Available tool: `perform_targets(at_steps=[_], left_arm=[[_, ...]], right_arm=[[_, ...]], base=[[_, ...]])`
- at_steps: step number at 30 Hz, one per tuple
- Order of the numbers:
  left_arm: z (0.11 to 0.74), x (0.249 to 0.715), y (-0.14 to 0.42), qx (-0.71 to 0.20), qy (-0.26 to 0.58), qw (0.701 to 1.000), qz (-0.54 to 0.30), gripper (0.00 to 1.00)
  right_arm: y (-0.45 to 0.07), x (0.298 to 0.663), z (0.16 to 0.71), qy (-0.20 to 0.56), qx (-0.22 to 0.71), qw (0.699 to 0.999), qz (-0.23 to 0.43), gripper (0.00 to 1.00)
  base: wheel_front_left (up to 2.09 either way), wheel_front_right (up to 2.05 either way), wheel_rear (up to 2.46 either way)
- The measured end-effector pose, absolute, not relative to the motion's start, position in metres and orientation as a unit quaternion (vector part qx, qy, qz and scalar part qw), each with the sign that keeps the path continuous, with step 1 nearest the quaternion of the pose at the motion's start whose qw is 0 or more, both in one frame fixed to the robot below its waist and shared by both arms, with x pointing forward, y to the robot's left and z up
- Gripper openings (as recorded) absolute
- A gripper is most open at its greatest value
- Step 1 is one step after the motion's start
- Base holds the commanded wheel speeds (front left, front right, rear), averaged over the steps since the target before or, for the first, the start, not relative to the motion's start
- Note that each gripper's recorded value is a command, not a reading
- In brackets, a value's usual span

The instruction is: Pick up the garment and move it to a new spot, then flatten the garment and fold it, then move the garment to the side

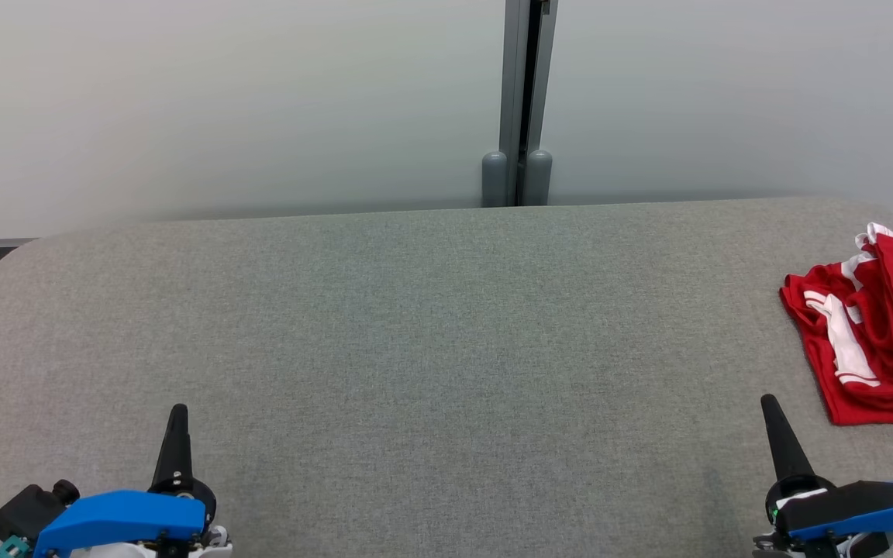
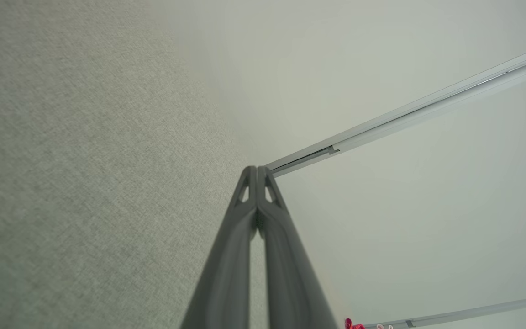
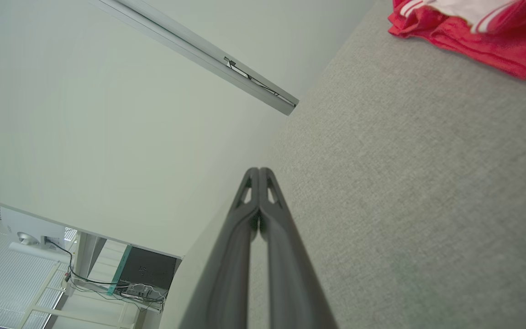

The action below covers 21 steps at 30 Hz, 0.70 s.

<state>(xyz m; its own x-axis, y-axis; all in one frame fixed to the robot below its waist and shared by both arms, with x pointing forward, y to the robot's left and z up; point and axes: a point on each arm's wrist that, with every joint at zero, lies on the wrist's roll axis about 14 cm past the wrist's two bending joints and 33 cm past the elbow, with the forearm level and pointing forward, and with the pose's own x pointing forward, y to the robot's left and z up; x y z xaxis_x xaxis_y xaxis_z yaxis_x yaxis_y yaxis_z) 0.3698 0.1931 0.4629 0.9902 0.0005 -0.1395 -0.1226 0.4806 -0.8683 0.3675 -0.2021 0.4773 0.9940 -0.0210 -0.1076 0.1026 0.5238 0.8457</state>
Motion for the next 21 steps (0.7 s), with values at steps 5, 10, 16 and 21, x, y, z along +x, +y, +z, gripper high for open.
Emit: perform_targets(at_steps=[5, 10, 16, 21], left_arm=[[0.468, 0.373, 0.193, -0.53, 0.054, 0.846, 0.033, 0.0], [0.47, 0.374, 0.195, -0.549, 0.049, 0.833, 0.035, 0.0], [0.475, 0.376, 0.195, -0.575, 0.044, 0.816, 0.032, 0.0], [0.478, 0.378, 0.195, -0.594, 0.04, 0.803, 0.029, 0.0]], right_arm=[[-0.202, 0.369, 0.479, 0.039, 0.511, 0.858, -0.034, 0.0], [-0.202, 0.371, 0.481, 0.035, 0.533, 0.845, -0.033, 0.0], [-0.201, 0.374, 0.484, 0.031, 0.562, 0.826, -0.029, 0.0], [-0.201, 0.375, 0.487, 0.027, 0.581, 0.813, -0.027, 0.0]], base=[[0.0, 0.0, 0.0], [0.0, 0.0, 0.0], [0.0, 0.0, 0.0], [0.0, 0.0, 0.0]])
